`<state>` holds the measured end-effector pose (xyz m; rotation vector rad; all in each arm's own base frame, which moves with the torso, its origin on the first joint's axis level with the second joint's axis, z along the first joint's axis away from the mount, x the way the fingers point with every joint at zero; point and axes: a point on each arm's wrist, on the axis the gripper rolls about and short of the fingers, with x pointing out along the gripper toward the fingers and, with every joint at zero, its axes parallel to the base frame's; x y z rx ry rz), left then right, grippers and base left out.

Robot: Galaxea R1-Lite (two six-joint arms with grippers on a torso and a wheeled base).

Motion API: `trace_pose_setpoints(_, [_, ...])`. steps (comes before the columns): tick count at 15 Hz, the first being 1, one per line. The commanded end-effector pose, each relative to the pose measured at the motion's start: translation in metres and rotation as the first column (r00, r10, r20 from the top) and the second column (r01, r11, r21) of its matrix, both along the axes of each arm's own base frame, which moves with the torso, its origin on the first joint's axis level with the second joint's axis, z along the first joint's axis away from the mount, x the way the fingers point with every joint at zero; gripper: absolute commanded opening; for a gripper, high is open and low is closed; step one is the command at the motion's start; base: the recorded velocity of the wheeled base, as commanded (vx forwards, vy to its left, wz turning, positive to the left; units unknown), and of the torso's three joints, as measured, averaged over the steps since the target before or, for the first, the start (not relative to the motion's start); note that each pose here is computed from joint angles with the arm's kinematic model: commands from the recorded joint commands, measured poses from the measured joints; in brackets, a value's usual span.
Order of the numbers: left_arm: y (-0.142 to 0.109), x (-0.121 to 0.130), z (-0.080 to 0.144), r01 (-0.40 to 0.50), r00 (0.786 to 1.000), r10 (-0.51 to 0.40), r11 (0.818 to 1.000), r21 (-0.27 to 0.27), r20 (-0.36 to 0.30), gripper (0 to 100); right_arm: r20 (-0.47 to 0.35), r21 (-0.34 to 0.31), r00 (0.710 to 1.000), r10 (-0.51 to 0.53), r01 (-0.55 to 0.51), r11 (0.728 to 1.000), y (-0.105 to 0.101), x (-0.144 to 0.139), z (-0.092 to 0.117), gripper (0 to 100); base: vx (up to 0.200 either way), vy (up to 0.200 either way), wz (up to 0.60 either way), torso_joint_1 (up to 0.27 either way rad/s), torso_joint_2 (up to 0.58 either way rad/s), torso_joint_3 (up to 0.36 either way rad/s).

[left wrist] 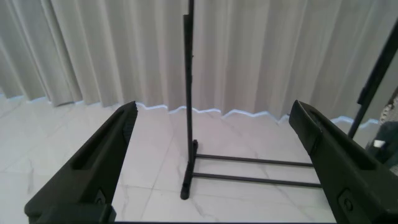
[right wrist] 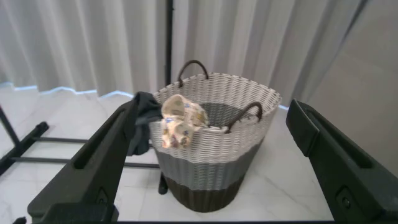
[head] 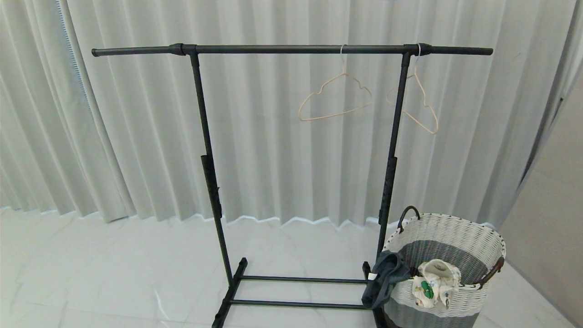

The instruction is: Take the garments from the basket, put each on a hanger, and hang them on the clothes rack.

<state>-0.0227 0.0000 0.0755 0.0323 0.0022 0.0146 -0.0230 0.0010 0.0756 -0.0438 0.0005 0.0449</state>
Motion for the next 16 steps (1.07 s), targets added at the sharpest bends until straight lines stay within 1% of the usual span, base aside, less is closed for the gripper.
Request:
trace_pose_setpoints(1, [0.0000,0.0000,0.0000,-0.001,1.000,0.001,1.000,0.000,0.000,100,0.000,-0.004,1.000,0.001,-0.001,1.000,0.0000,0.0000,0.0000,100,0.000,0.000,0.00,0.000,0.00,0.000])
trace_pose_setpoints(3, [0.0000,0.0001,0.0000,-0.001,1.000,0.001,1.000,0.001,-0.001,100,0.001,-0.033,1.000,0.003,-0.003,0.999,0.0001,0.0000,0.0000,100,0.000,0.000,0.00,0.000,0.00,0.000])
trace_pose_setpoints(5, [0.0000,0.0000,0.0000,-0.001,1.000,0.001,1.000,0.001,0.000,100,0.001,-0.033,1.000,0.003,-0.003,0.999,0.0001,0.0000,0.0000,100,0.000,0.000,0.00,0.000,0.00,0.000])
trace_pose_setpoints(7, [0.0000,0.0000,0.0000,-0.001,1.000,0.001,1.000,0.000,0.000,100,0.001,-0.027,1.000,0.001,-0.001,1.000,0.0000,0.0000,0.0000,100,0.200,0.000,0.00,0.002,0.01,0.005])
trace_pose_setpoints(9, [0.0000,0.0000,0.0000,-0.001,1.000,0.001,1.000,-0.005,0.000,100,0.000,0.002,1.000,0.000,0.000,1.000,0.0000,0.0000,0.0000,100,0.200,0.000,0.00,0.000,0.00,0.007])
trace_pose_setpoints(11, [0.0001,0.0000,0.0000,-0.004,1.000,0.004,1.000,-0.031,0.001,100,0.000,0.002,1.000,0.001,-0.001,1.000,0.0000,0.0000,0.0000,100,0.200,0.000,0.00,0.002,0.00,0.000])
trace_pose_setpoints(14, [0.0001,0.0001,0.0000,-0.004,1.000,0.004,1.000,-0.031,-0.001,100,0.000,0.001,1.000,-0.002,0.002,1.000,0.0000,0.0000,0.0000,100,0.200,0.000,0.00,-0.001,0.00,-0.001])
trace_pose_setpoints(16, [0.0001,0.0000,0.0000,-0.005,1.000,0.005,0.999,-0.034,0.001,100,0.001,-0.016,1.000,0.001,-0.001,1.000,0.0000,0.0000,0.0000,100,0.200,0.000,0.00,0.005,0.00,0.005])
